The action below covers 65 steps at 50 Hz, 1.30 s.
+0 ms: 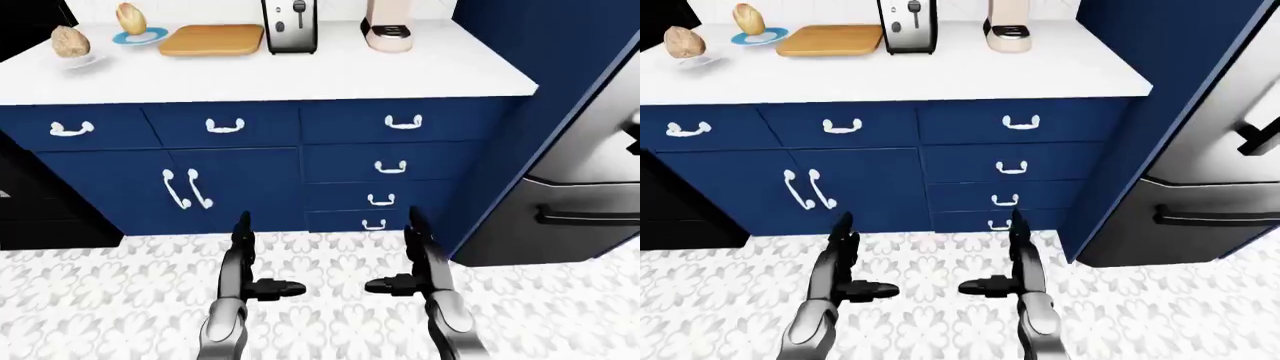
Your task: Place all breads on the cutting board.
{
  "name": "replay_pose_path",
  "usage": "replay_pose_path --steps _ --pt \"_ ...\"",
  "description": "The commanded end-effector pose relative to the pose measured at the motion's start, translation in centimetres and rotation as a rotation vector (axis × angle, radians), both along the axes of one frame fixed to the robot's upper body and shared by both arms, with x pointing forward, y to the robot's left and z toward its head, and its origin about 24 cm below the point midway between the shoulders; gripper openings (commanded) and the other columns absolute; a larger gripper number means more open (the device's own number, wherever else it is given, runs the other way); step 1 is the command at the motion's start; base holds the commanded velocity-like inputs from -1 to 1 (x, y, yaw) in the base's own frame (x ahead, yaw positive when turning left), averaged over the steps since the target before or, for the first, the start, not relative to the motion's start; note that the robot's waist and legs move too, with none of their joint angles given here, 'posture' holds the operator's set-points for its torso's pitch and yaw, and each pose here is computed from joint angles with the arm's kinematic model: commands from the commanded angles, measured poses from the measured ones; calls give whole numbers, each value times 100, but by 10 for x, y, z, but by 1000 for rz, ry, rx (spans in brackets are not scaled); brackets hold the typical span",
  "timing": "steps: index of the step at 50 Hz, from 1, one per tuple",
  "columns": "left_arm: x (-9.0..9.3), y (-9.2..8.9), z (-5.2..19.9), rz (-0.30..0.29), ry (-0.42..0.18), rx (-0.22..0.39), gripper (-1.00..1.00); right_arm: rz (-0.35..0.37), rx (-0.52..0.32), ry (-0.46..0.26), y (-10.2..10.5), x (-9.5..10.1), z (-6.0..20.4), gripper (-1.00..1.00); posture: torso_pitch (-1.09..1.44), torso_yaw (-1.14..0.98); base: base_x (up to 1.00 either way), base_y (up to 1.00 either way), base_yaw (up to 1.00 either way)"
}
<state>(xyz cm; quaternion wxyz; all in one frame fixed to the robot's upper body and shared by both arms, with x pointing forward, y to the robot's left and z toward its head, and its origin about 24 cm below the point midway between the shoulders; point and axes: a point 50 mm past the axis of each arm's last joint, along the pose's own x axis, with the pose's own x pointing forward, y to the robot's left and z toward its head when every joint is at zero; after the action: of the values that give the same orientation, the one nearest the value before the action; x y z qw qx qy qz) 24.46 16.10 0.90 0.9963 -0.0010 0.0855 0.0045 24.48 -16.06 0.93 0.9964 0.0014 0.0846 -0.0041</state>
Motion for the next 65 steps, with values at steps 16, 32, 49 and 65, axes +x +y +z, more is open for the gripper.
replay_pose_path --steps 16,32,49,65 --pt "8 -1 35 -4 -171 -25 100 7 -24 -168 -1 8 32 100 0 0 0 0 0" --pt "38 2 79 13 -182 -51 100 -36 -57 -184 -13 18 93 100 0 0 0 0 0" --pt "78 11 199 16 -265 -29 100 -12 -72 -248 -5 42 211 100 0 0 0 0 0" --pt "83 27 283 61 -318 -6 100 -15 -100 -335 -2 62 309 100 0 0 0 0 0"
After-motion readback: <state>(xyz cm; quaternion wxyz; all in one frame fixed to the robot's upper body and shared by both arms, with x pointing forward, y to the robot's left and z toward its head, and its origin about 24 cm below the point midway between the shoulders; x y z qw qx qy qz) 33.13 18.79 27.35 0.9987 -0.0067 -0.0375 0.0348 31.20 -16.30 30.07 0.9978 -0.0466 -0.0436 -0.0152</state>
